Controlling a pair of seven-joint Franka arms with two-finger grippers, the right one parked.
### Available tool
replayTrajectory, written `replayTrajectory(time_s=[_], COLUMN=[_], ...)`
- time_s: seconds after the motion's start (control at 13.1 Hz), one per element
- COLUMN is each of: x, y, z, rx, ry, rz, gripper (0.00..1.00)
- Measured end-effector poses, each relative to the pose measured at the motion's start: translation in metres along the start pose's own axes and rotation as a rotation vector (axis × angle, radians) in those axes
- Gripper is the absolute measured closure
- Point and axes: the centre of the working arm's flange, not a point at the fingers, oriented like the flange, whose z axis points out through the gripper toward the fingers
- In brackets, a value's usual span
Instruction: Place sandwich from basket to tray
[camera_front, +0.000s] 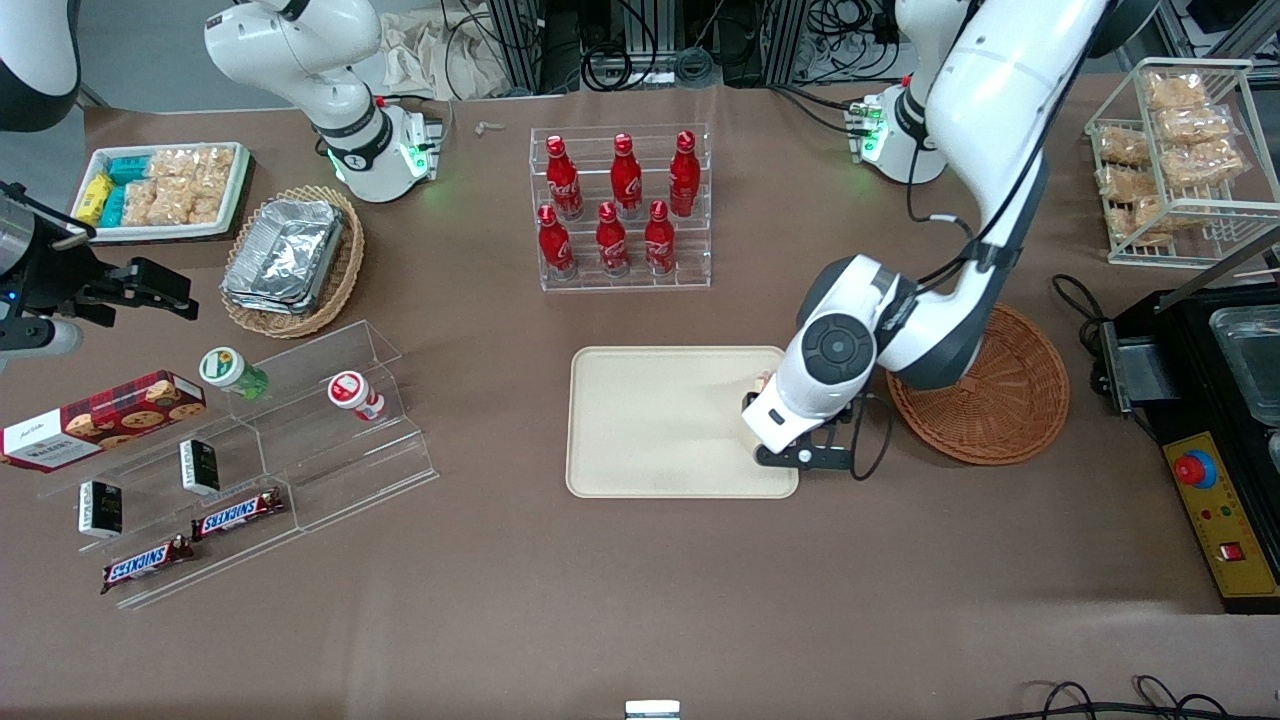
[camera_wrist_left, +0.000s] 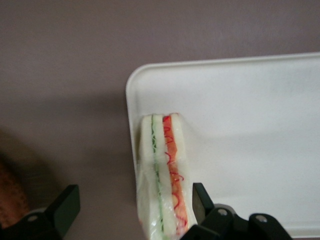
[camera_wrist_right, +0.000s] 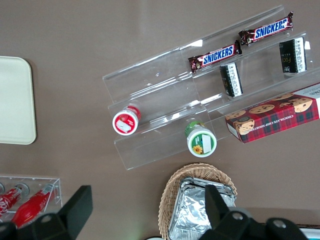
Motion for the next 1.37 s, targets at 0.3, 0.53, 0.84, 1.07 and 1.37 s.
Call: replayTrajectory(time_s=[0.3,0.53,0.84,1.07,1.37], x=[0.009,0.009,-0.002,-0.002,-0.007], y=[-0.028,-0.065,-0.142,-0.202,-0.252], z=[-0.089,-0.143,-0.200,-0.220,-0.224], rx=[0.003,-0.056,-0.044,-0.040,-0.009], ry=[0.013,0.055,0.073,0.103,0.109], rz=[-0.060,-0.135,-0.208,-0.145,-0.066], gripper=[0.00,0.00,0.00,0.00,0.00])
